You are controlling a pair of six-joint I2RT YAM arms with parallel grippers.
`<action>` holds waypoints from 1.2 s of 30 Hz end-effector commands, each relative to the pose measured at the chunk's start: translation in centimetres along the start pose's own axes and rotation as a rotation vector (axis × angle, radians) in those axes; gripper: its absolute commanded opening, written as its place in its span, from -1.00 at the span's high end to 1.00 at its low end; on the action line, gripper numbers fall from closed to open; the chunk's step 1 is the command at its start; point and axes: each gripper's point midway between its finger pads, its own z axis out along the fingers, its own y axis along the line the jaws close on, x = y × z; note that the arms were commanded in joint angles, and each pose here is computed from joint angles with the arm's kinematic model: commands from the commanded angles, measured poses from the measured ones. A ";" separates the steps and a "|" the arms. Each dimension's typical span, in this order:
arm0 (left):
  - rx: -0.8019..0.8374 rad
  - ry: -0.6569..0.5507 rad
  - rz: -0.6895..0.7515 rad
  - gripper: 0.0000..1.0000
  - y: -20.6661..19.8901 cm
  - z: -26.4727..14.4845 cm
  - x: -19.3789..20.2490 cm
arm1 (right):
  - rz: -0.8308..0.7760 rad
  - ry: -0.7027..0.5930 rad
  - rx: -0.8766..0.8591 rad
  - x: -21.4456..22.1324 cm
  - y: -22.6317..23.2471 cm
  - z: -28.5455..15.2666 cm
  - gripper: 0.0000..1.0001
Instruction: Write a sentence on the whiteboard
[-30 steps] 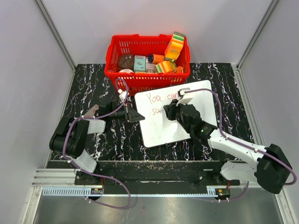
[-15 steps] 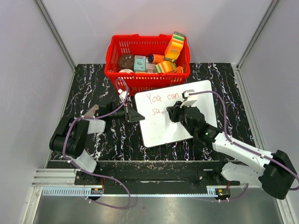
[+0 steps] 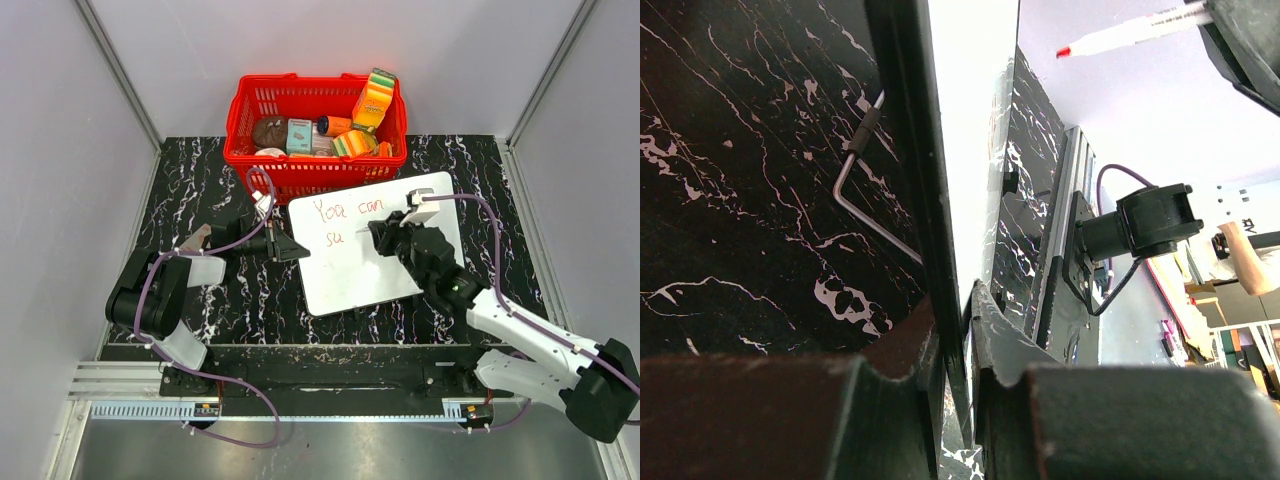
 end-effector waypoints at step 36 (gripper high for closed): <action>0.023 -0.011 0.133 1.00 -0.2 0.6 -0.6 | 0.075 -0.076 0.002 -1.6 0.4 2.1 1.00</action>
